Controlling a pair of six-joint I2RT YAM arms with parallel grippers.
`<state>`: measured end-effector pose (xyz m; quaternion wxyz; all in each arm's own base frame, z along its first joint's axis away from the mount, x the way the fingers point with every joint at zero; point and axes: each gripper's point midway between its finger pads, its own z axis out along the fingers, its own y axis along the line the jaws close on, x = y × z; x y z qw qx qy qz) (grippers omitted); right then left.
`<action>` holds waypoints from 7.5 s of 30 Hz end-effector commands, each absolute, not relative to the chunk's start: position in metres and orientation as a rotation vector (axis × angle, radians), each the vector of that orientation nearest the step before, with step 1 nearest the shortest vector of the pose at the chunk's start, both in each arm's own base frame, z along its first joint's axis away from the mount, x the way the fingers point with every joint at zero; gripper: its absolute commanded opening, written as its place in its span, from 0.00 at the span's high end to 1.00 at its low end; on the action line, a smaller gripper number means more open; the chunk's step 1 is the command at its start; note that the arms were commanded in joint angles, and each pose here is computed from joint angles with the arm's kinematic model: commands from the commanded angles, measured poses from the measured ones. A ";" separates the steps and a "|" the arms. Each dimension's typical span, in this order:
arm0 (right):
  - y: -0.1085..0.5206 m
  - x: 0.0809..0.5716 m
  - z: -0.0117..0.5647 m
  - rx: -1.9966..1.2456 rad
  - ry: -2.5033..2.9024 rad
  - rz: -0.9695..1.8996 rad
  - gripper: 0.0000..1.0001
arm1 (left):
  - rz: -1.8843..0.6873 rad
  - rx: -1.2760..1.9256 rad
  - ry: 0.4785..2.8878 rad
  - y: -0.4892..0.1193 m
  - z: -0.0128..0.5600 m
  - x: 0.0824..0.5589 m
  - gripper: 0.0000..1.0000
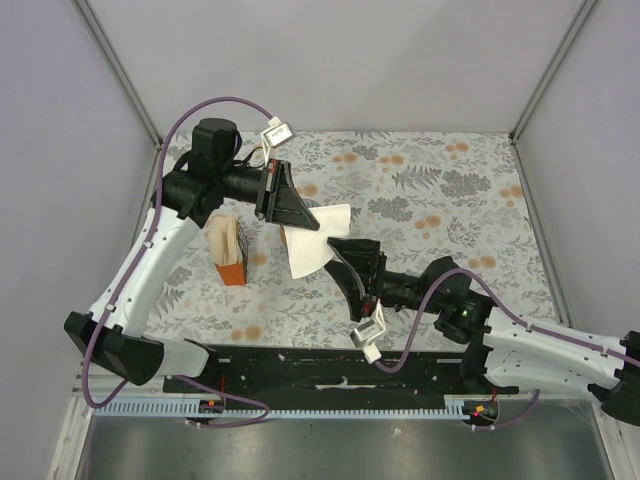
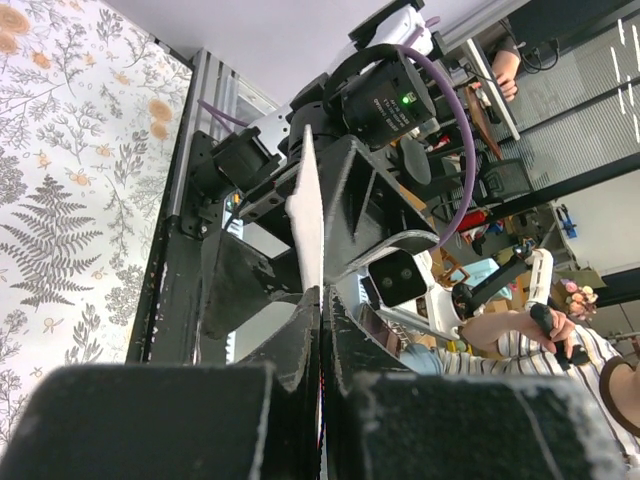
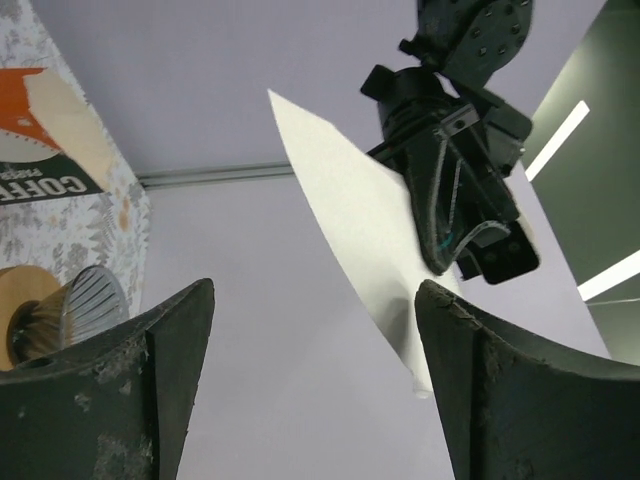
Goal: Place the coffee filter in the dripper
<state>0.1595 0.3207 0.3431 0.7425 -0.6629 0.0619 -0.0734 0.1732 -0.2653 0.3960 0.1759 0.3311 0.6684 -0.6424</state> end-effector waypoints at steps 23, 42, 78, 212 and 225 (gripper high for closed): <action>0.315 0.159 0.424 -1.196 0.217 -0.196 1.00 | -1.810 0.814 1.938 -0.259 0.393 0.187 0.85; 0.317 0.186 0.378 -1.215 1.265 1.028 1.00 | -0.791 1.140 1.728 -0.201 0.382 0.237 0.18; 0.289 0.180 0.406 -1.075 1.273 1.222 0.51 | -1.304 1.247 1.655 -0.238 0.388 0.154 0.98; 0.299 0.178 0.394 -1.168 1.301 1.373 0.73 | -1.273 1.346 1.610 -0.241 0.382 0.148 0.98; 0.306 0.162 0.396 -1.235 1.244 1.410 0.66 | -1.246 1.348 1.619 -0.241 0.379 0.151 0.98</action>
